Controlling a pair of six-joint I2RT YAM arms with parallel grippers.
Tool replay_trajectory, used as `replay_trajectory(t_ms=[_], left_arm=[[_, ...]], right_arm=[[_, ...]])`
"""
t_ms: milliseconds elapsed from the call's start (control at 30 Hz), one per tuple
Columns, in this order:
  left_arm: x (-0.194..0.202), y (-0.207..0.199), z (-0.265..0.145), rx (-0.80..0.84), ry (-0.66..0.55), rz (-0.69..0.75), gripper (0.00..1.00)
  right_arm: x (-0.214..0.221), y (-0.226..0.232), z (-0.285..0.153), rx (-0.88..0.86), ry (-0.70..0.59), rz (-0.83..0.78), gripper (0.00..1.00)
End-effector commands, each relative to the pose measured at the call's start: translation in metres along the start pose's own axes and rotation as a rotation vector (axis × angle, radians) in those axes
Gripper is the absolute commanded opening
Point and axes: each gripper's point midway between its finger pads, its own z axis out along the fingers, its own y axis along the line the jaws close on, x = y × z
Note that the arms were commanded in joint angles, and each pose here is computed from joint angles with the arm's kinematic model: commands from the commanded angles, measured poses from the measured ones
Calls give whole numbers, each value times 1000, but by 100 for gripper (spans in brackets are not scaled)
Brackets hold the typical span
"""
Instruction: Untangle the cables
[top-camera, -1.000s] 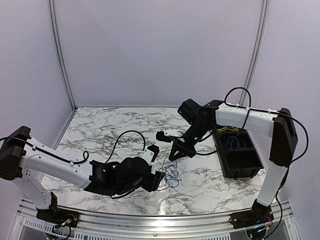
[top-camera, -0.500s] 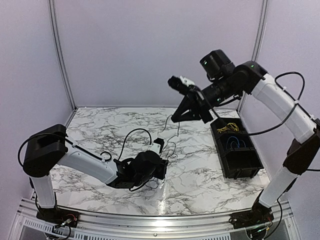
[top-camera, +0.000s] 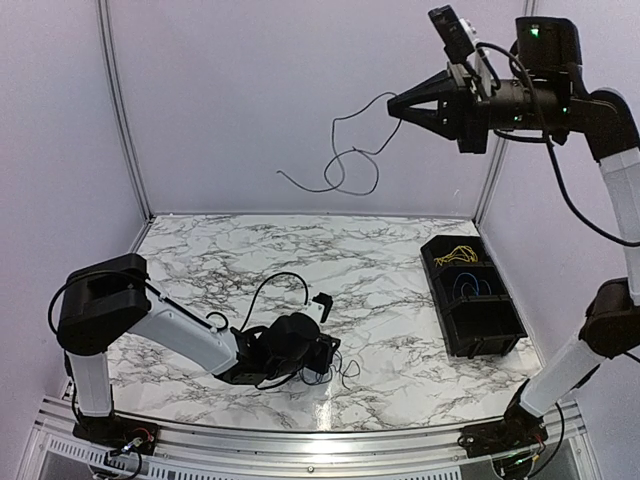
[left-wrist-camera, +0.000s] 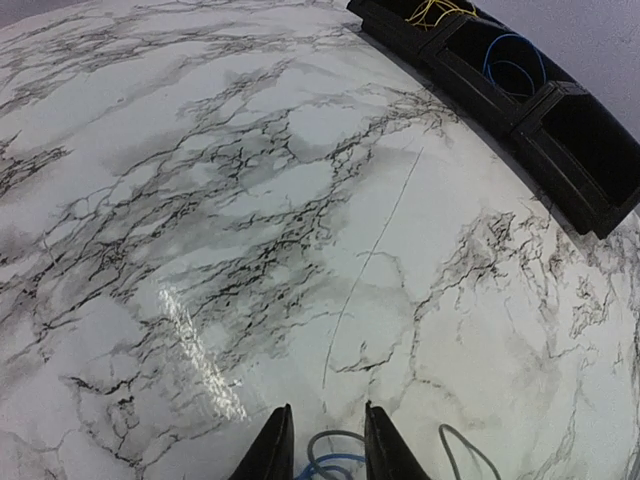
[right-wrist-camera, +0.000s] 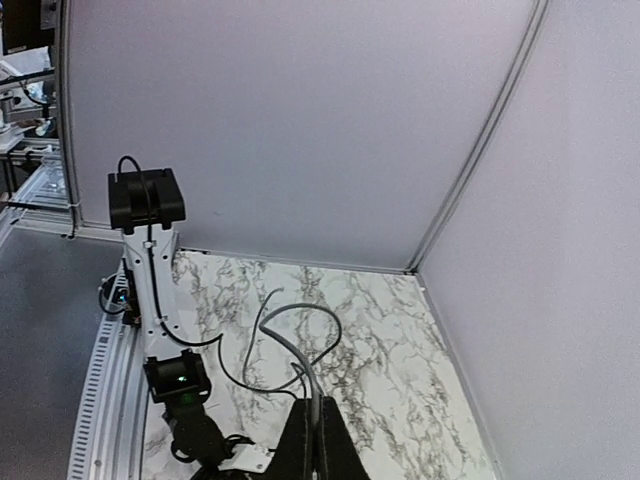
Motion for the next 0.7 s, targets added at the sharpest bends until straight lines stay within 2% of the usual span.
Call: replay_trajectory(t_ms=[0, 267, 533, 667], left_arm=[[-6, -2, -12, 29, -11, -32, 29], [-36, -15, -38, 87, -63, -61, 46], [-56, -12, -62, 78, -98, -76, 51], [-59, -9, -68, 66, -98, -77, 52]], right_arm=[[-32, -32, -31, 239, -76, -74, 0], [35, -60, -47, 348, 103, -43, 0], [122, -67, -64, 372, 330, 13, 0], [174, -49, -72, 304, 511, 38, 0]])
